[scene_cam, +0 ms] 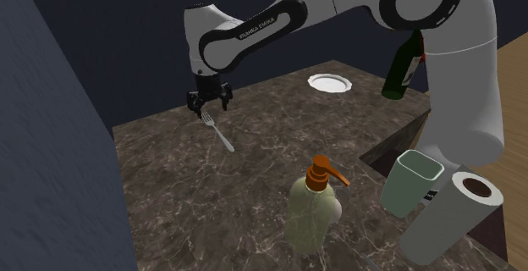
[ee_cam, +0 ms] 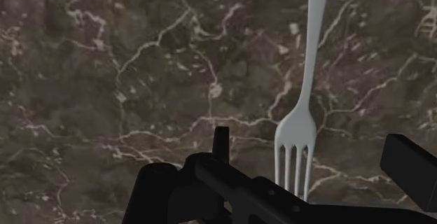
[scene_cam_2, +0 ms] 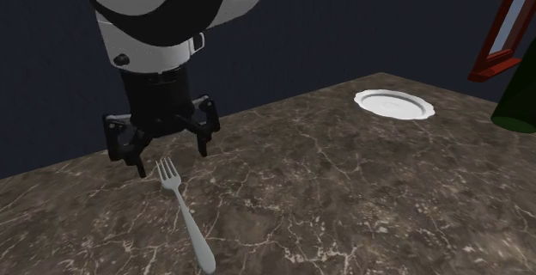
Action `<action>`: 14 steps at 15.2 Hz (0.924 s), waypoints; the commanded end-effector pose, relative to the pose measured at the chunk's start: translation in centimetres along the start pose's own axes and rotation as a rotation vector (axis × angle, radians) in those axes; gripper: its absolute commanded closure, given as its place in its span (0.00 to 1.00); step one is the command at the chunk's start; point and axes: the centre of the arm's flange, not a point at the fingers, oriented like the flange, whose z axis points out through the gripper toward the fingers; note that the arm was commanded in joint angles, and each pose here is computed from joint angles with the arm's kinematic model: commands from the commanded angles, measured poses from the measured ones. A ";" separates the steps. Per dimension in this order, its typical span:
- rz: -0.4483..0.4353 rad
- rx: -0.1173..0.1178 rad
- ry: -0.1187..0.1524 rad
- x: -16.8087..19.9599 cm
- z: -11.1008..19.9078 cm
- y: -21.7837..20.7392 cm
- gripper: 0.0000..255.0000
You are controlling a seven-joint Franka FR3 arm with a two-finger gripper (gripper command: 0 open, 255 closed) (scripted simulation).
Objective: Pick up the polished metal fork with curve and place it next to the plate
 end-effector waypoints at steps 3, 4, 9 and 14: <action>0.008 0.000 0.005 0.8 2.1 -0.9 0.00; 0.008 0.000 0.005 0.8 2.6 -0.9 0.00; 0.008 0.000 0.005 0.8 4.5 -0.9 0.00; 0.008 0.000 0.005 0.8 4.5 -0.9 0.00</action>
